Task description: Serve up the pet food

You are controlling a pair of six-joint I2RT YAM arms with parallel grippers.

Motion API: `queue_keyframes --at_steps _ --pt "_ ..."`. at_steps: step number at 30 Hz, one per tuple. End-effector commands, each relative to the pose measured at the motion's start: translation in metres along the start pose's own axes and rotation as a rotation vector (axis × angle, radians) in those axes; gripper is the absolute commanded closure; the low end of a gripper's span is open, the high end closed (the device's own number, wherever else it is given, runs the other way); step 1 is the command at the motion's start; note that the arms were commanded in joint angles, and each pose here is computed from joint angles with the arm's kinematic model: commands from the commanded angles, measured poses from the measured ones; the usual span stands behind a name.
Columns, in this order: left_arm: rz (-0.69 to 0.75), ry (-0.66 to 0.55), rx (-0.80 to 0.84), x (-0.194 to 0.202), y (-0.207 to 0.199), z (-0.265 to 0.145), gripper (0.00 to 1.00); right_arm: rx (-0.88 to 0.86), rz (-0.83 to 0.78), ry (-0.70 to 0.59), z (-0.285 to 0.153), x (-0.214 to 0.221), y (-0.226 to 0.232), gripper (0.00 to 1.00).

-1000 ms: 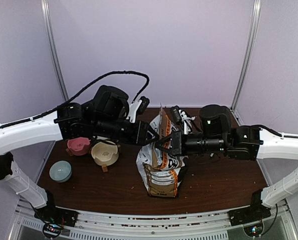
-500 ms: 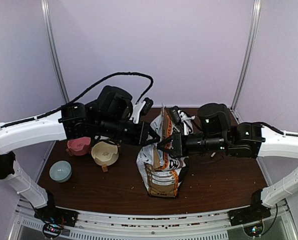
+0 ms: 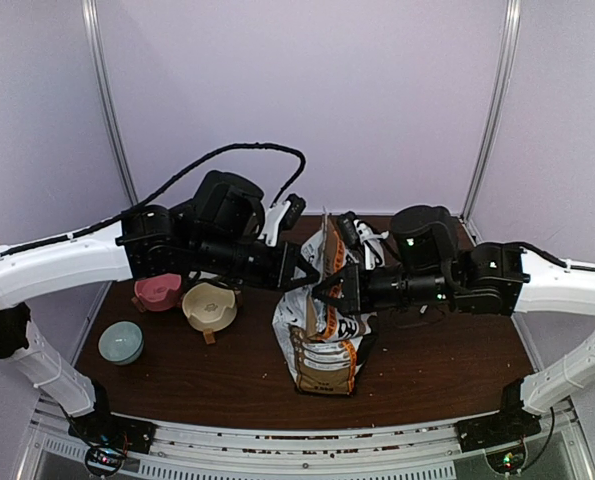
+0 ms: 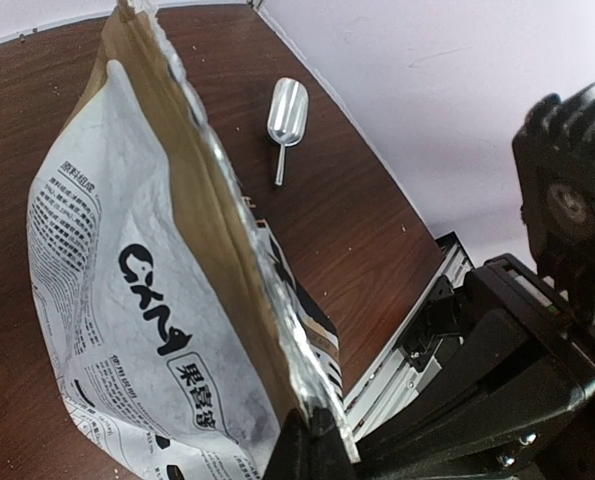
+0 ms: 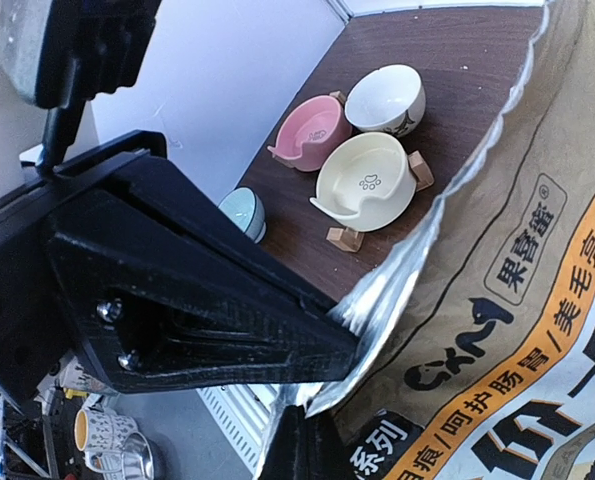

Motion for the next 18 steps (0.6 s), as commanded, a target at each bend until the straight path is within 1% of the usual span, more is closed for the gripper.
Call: queue_keyframes --at_steps 1,7,18 --pt "0.003 -0.039 -0.061 -0.001 0.011 -0.005 1.0 0.1 0.079 0.005 0.0 0.004 -0.012 1.0" --pt "0.001 -0.074 -0.08 -0.005 0.013 -0.012 1.0 0.208 0.085 -0.01 -0.008 0.007 -0.029 1.0" --pt "-0.004 -0.086 -0.089 -0.006 0.015 -0.014 1.0 0.237 0.102 -0.007 -0.009 0.01 -0.035 1.0"
Point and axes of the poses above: each gripper's point midway between its finger pads, its own z axis out along the fingers, its own y axis along the line the jaws close on, x = y × z, the point moved 4 cm from there along -z, back along the fingers, and after that the axes turned 5 degrees about -z, right-handed, at the moved point
